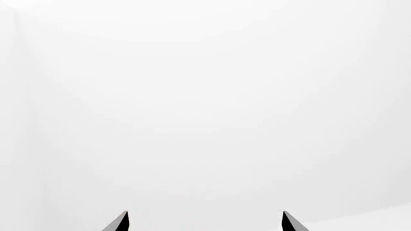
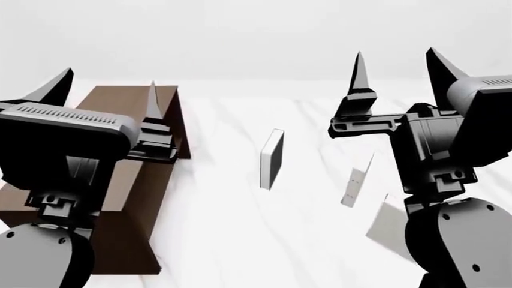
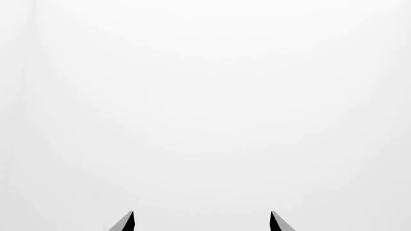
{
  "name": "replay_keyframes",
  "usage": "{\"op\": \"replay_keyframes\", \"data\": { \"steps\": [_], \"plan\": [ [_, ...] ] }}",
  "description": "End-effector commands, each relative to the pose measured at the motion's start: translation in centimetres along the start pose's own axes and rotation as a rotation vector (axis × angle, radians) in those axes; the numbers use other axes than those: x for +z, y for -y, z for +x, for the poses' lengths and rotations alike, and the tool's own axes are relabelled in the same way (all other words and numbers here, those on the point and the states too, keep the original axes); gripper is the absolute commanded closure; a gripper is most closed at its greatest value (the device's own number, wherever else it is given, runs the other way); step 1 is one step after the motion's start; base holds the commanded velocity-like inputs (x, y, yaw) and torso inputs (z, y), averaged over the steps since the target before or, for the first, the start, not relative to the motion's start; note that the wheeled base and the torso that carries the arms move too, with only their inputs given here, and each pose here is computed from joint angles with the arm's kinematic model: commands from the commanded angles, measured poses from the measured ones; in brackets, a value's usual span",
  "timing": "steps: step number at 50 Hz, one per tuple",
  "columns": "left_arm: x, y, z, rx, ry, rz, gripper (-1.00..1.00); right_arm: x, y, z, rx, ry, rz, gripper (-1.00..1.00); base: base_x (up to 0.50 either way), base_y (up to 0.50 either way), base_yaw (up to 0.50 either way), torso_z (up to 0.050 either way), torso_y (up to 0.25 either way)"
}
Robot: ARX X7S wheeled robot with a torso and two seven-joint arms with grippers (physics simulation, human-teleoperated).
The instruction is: Pick up the book on the right and place it under the cabinet shelf.
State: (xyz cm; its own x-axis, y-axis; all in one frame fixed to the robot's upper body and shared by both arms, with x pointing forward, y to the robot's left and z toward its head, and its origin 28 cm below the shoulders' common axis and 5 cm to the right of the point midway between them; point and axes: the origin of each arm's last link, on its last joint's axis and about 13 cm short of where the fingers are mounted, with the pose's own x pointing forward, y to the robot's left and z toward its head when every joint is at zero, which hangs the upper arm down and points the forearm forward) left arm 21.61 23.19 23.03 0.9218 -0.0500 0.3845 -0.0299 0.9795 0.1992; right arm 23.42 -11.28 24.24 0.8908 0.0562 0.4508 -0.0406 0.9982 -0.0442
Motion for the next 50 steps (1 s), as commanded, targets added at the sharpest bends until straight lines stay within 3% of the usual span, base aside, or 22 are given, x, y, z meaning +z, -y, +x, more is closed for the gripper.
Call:
{"op": "replay_keyframes", "data": {
  "steps": [1,43,50],
  "plan": [
    [0.1,0.0,0.0,-0.002,0.002,0.004,-1.0,0.0,0.0,-0.1,0.002,-0.002,0.002,-1.0,0.21,0.0,0.0,0.0,0.0],
    [0.2,-0.2,-0.3,-0.001,0.004,0.015,-1.0,0.6,0.2,0.2,0.039,-0.038,-0.007,-1.0,0.16,0.0,0.0,0.0,0.0],
    [0.4,-0.1,-0.3,-0.007,0.011,0.023,-1.0,2.8,1.6,1.7,0.118,-0.118,-0.122,-1.0,0.0,0.0,0.0,0.0,0.0]
  ]
}}
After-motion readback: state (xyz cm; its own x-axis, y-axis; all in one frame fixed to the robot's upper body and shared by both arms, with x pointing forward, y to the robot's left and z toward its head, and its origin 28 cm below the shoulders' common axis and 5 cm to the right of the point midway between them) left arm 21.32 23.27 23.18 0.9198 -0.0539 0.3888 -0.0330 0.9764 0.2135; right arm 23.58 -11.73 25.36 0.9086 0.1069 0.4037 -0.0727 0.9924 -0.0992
